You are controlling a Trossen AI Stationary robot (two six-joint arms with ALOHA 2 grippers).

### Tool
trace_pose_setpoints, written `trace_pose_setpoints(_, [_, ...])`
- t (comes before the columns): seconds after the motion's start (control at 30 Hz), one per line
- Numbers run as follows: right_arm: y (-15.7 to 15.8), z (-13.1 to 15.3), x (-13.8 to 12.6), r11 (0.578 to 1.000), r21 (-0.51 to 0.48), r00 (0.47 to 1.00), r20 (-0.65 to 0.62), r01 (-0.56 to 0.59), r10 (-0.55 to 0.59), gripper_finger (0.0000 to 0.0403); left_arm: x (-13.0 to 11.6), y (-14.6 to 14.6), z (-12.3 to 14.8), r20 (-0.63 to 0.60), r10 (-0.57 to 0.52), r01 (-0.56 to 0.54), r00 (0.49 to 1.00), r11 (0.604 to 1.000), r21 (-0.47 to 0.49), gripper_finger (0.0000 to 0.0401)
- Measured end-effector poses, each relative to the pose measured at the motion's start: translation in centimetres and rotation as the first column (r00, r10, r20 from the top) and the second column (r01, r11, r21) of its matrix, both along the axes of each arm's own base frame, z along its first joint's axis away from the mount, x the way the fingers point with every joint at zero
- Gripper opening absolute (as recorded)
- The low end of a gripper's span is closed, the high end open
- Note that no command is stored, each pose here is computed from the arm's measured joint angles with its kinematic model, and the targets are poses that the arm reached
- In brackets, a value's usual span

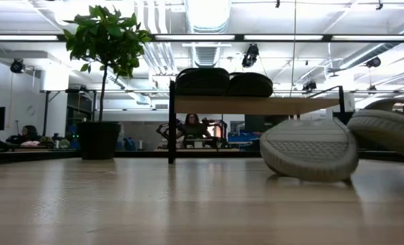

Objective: Pick and place slides into the shelf
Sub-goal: Put the right gray slide on the shelf

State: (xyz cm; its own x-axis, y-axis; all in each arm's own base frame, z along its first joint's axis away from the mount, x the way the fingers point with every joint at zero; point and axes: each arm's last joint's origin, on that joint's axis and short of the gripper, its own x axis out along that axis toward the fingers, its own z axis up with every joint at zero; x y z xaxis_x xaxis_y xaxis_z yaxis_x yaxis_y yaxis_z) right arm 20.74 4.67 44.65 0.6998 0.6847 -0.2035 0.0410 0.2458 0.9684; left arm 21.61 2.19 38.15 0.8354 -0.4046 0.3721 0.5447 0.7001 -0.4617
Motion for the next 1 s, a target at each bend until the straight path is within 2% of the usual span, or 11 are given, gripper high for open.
trace_pose_setpoints(0.07, [-0.1, -0.3, 0.3, 0.998, -0.067, 0.999, 0.033, 0.016, -0.014, 0.0166, -0.3, 0.0, 0.6, 0.015, 0.000, 0.000, 1.000, 1.000, -0.002, 0.0142])
trace_pose_setpoints(0.23, [-0.3, -2.2, 0.2, 0.969, -0.246, 1.000, -0.008, 0.014, -0.016, 0.0166, -1.0, -0.1, 2.4, 0.056, 0.012, -0.011, 0.998, 1.000, -0.017, 0.0142])
trace_pose_setpoints(0.33, [-0.6, -3.0, -0.3, 0.932, -0.362, 0.999, -0.024, 0.015, -0.026, 0.0166, -1.3, -0.1, 2.7, -0.029, 0.026, -0.027, 0.999, 0.999, -0.038, 0.0142])
trace_pose_setpoints(0.47, [-1.6, -3.1, -1.4, 0.860, -0.493, 0.990, 0.022, 0.134, -0.141, 0.0167, -1.7, -0.1, 3.0, -0.202, 0.061, -0.070, 0.978, 0.997, -0.041, 0.0142])
trace_pose_setpoints(0.57, [-2.4, -3.0, -2.5, 0.784, -0.568, 0.965, 0.081, 0.251, -0.250, 0.0167, -2.4, -0.1, 3.8, -0.251, 0.102, -0.111, 0.963, 0.994, -0.022, 0.0142])
trace_pose_setpoints(0.67, [-2.9, -3.2, -3.8, 0.736, -0.596, 0.941, 0.117, 0.321, -0.316, 0.0167, -3.1, -0.1, 5.0, -0.231, 0.157, -0.161, 0.960, 0.987, 0.000, 0.0142])
trace_pose_setpoints(0.8, [-3.1, -5.0, -5.5, 0.727, -0.604, 0.937, 0.109, 0.328, -0.332, 0.0167, -4.1, -0.1, 6.0, -0.189, 0.228, -0.230, 0.955, 0.973, 0.012, 0.0142])
trace_pose_setpoints(1.0, [-3.2, -9.5, -7.5, 0.780, -0.521, 0.929, 0.076, 0.348, -0.363, 0.0167, -4.5, 0.0, 5.6, -0.216, 0.295, -0.302, 0.931, 0.953, 0.003, 0.0142])
